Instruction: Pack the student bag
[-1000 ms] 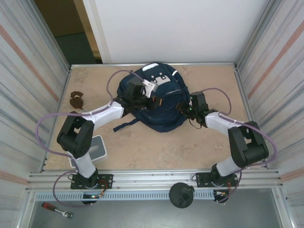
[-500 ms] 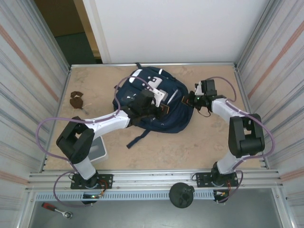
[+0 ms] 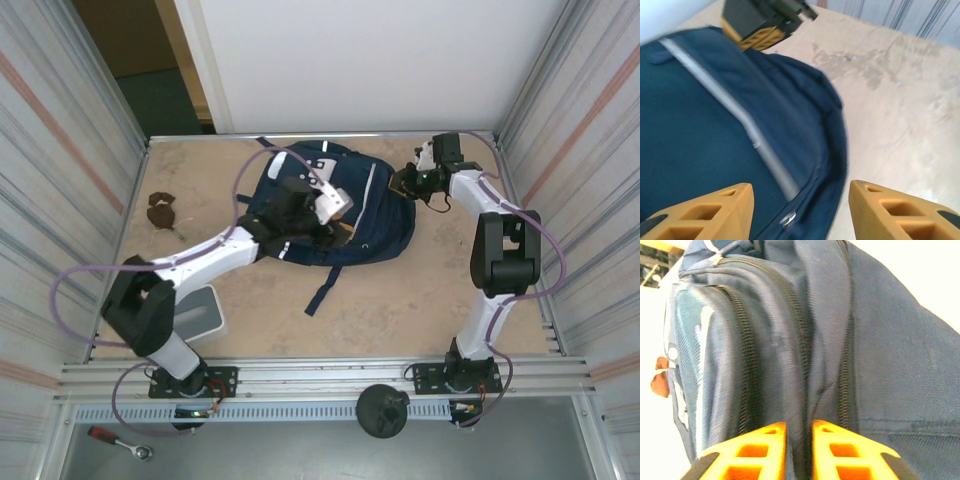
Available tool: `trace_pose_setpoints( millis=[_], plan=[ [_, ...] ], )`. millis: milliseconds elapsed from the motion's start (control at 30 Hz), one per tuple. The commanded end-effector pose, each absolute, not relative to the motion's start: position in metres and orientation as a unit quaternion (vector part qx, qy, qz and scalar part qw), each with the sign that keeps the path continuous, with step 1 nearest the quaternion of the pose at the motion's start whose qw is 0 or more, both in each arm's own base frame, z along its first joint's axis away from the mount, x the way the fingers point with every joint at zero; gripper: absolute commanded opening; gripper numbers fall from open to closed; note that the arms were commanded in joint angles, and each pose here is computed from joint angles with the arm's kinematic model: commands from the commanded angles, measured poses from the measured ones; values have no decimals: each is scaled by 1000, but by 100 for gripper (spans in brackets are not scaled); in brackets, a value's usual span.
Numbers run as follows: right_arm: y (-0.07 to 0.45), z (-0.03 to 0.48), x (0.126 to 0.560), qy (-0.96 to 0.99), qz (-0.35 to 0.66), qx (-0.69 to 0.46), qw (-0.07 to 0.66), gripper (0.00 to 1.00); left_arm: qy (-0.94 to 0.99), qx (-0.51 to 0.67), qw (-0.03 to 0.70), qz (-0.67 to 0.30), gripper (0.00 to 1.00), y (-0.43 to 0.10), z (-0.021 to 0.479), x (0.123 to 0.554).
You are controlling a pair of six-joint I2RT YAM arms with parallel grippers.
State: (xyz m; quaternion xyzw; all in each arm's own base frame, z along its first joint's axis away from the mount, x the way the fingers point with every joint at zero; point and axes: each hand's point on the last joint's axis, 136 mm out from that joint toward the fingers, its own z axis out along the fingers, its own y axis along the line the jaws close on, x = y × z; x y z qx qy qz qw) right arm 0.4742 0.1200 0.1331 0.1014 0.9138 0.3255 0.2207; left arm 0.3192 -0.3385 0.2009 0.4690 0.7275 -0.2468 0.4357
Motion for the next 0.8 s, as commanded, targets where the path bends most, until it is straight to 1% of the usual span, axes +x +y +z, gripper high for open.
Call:
trace_pose_setpoints(
  millis=[0, 100, 200, 400, 500, 767],
  plan=[
    [110, 152, 469, 915, 303, 92, 249, 29, 641, 595, 451, -180, 53, -311, 185, 306],
    [104, 152, 457, 919, 287, 96, 254, 40, 599, 651, 450, -124, 54, -302, 166, 310],
    [105, 152, 443, 920, 279, 94, 257, 43, 571, 692, 433, -87, 55, -302, 152, 318],
    [113, 151, 418, 924, 275, 81, 255, 45, 536, 742, 400, -52, 55, -307, 126, 332],
    [116, 150, 411, 923, 280, 78, 251, 46, 523, 754, 396, -35, 54, -310, 118, 338],
    [131, 141, 393, 926, 289, 65, 236, 46, 507, 766, 395, 9, 47, -322, 101, 356]
  ],
)
